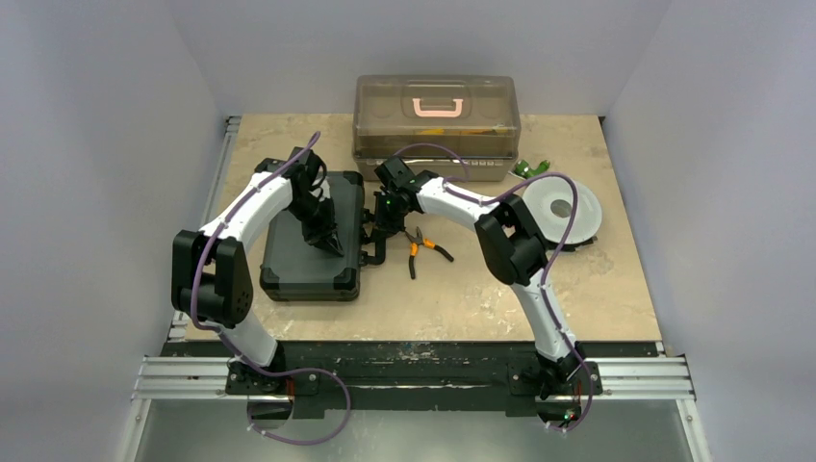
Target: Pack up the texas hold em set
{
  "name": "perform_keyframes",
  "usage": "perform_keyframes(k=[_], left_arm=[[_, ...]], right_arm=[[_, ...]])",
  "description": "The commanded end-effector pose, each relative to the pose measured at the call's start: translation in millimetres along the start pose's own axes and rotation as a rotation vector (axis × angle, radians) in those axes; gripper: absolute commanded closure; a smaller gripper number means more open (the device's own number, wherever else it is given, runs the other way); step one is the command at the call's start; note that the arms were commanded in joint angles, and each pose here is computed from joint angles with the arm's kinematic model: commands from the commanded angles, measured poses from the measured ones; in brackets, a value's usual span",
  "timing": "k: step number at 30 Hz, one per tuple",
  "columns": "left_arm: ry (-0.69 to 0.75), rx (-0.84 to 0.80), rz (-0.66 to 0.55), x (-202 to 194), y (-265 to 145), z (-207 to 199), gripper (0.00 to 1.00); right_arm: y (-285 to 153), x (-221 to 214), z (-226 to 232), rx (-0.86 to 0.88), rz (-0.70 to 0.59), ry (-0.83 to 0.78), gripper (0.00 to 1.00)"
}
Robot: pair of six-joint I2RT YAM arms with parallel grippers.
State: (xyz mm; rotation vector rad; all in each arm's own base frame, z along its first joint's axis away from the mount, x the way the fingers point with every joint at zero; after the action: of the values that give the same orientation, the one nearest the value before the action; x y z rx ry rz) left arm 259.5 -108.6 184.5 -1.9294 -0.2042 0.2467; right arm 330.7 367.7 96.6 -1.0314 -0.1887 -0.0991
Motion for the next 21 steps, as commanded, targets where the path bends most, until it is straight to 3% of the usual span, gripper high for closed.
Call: perform_keyframes(k=[1,12,21], left_arm=[[0.013,0.096,0.016,6,26,17,1.0],[-0.01,0.052,0.058,5,36,15,1.0],[-0.009,0.048,0.059,3,35,16,1.0]], right_arm=[[63,-40,-26,-0.17,0.066,-0.022,1.0],[95,-75,-29,-0.19,0.175,-0.036,1.0],[76,-65,19,0.129,0.113,-0.192,1.0]])
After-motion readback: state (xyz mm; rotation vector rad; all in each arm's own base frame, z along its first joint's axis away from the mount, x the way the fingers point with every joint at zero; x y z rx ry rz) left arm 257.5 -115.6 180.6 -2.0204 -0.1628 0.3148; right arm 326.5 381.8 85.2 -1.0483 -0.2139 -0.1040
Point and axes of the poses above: each gripper's point midway between its finger pads, its own y axis out along the fingers, its own z axis along the line the jaws close on, x = y × z, the point moved 8 cm from there along -y, back along the fingers, and after that the axes turned 3 degrees about -y, right-handed, at the moved point
